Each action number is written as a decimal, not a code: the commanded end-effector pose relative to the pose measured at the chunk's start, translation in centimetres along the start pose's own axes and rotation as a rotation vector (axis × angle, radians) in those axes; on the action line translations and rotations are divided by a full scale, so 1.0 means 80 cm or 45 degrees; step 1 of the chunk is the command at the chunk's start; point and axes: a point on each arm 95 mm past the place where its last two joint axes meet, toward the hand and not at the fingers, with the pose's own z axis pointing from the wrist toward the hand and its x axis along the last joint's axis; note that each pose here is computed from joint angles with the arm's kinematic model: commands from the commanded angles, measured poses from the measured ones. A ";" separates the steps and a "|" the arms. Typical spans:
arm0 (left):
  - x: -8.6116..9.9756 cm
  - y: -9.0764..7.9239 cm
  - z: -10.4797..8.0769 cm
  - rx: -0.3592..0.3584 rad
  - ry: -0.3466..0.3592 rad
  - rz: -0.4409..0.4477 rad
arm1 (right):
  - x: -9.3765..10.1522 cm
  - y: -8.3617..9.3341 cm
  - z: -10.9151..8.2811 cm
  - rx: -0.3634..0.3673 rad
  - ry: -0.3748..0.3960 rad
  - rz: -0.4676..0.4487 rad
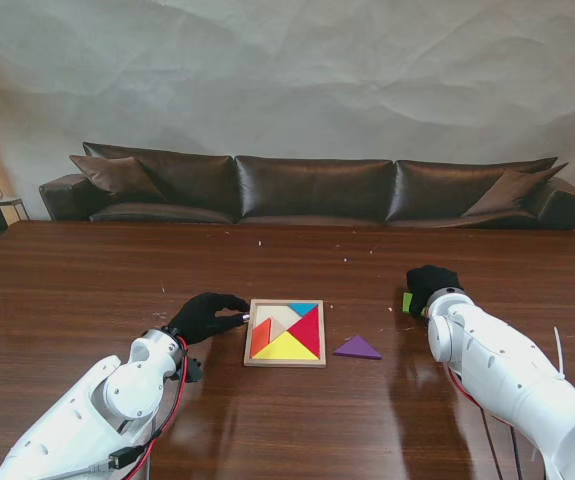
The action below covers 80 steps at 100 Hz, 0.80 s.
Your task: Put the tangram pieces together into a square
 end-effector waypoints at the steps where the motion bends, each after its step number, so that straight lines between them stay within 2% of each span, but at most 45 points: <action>1: 0.003 0.003 0.000 -0.024 0.001 -0.012 | 0.010 -0.041 -0.012 0.107 0.028 -0.007; 25: 0.003 0.004 -0.001 -0.034 -0.004 -0.020 | 0.011 -0.047 -0.011 0.110 0.036 0.053; 80: 0.004 0.006 0.000 -0.054 -0.011 -0.031 | 0.004 -0.047 -0.010 0.105 0.068 0.149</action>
